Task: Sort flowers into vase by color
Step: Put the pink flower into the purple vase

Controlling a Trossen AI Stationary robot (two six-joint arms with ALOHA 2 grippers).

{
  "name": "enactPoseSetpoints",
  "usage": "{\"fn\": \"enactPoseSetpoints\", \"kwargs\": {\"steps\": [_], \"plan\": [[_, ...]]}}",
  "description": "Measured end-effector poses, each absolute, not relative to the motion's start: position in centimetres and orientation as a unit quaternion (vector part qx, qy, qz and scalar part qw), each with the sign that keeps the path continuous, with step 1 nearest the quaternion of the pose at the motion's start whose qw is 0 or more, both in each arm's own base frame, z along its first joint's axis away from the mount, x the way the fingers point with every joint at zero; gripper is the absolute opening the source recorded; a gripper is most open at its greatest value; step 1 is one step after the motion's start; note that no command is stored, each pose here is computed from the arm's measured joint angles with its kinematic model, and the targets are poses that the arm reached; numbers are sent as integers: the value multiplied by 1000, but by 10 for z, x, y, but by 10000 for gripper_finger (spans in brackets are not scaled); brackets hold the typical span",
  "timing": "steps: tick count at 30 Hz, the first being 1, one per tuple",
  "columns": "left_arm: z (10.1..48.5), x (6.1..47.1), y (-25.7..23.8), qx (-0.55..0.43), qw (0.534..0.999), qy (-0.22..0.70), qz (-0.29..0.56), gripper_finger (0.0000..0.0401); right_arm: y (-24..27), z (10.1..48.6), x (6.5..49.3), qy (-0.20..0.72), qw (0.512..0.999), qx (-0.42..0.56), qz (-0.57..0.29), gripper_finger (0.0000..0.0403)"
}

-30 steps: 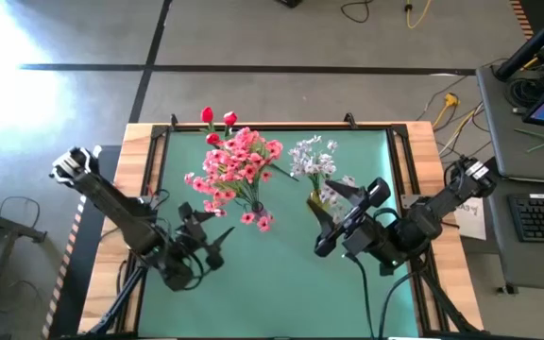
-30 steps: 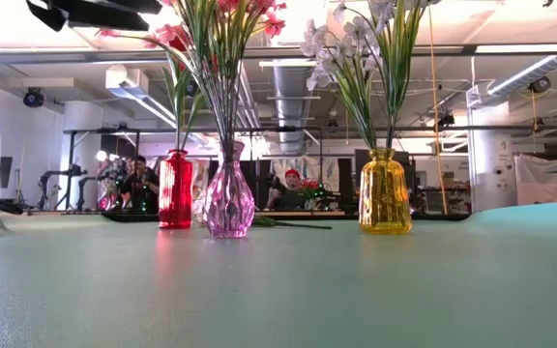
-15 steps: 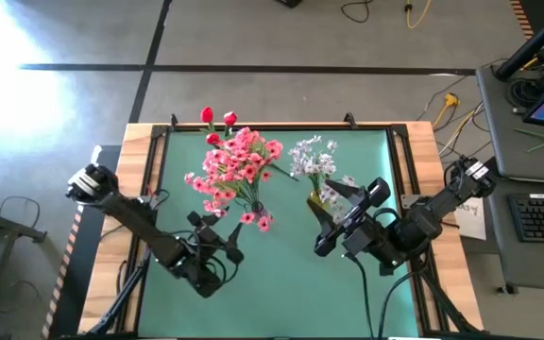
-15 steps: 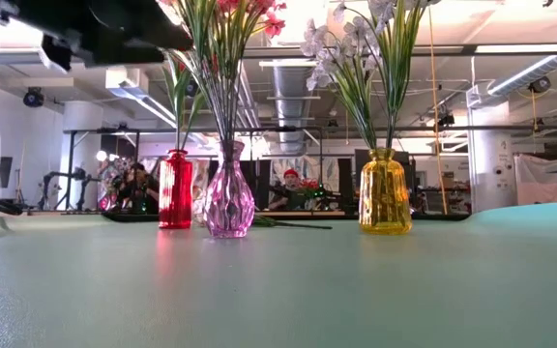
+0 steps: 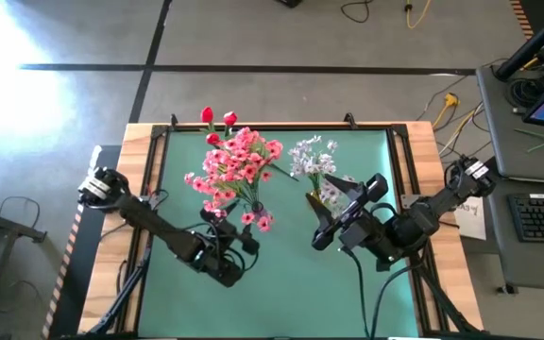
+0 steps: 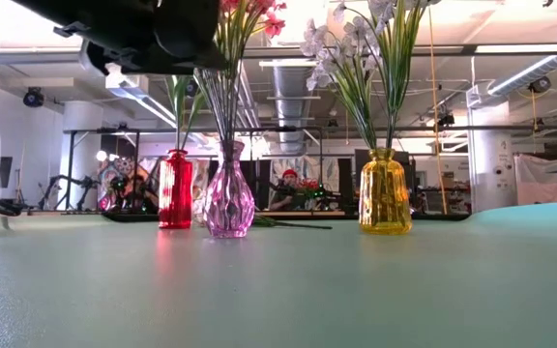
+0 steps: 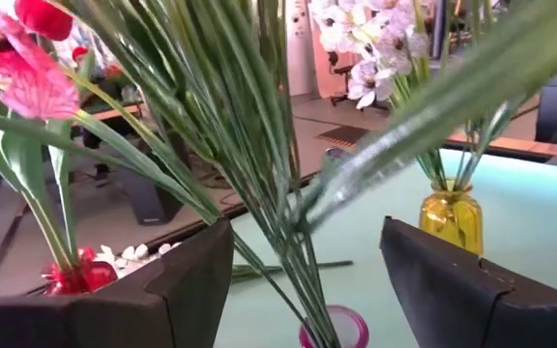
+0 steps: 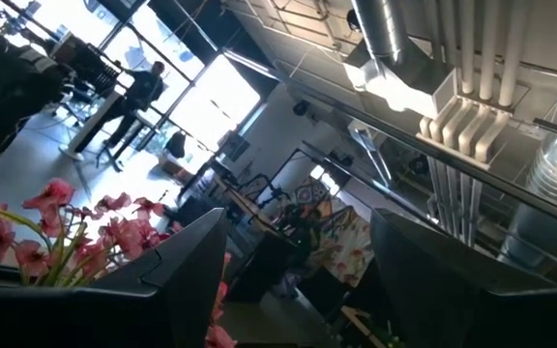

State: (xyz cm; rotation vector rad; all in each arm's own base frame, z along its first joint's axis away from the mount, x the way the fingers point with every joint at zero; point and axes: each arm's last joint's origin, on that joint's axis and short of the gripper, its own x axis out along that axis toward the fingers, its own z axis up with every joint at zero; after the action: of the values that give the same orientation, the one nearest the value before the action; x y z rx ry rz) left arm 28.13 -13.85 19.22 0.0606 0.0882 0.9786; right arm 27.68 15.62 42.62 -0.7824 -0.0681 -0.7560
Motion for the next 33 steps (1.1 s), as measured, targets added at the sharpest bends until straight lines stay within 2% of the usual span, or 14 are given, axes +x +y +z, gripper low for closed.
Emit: {"fn": "enactPoseSetpoints", "kwargs": {"steps": [3, 6, 16, 21, 23, 33], "plan": [[195, 283, -137, 27, 879, 41, 473, 245, 156, 426, 277, -32, 855, -373, -360, 249], [195, 284, -136, 28, 879, 42, 474, 223, 155, 426, 278, -30, 854, -373, -362, 249], [196, 285, -134, 12, 878, 33, 478, 74, 154, 424, 278, -7, 852, -368, -371, 249], [196, 285, -134, 11, 877, 31, 479, 16, 154, 422, 278, -4, 852, -368, -372, 249], [196, 285, -134, 12, 877, 32, 479, 5, 154, 422, 278, -1, 852, -366, -373, 249], [196, 286, -133, 53, 875, 55, 478, 3, 154, 422, 278, 5, 852, -364, -376, 249]]}}
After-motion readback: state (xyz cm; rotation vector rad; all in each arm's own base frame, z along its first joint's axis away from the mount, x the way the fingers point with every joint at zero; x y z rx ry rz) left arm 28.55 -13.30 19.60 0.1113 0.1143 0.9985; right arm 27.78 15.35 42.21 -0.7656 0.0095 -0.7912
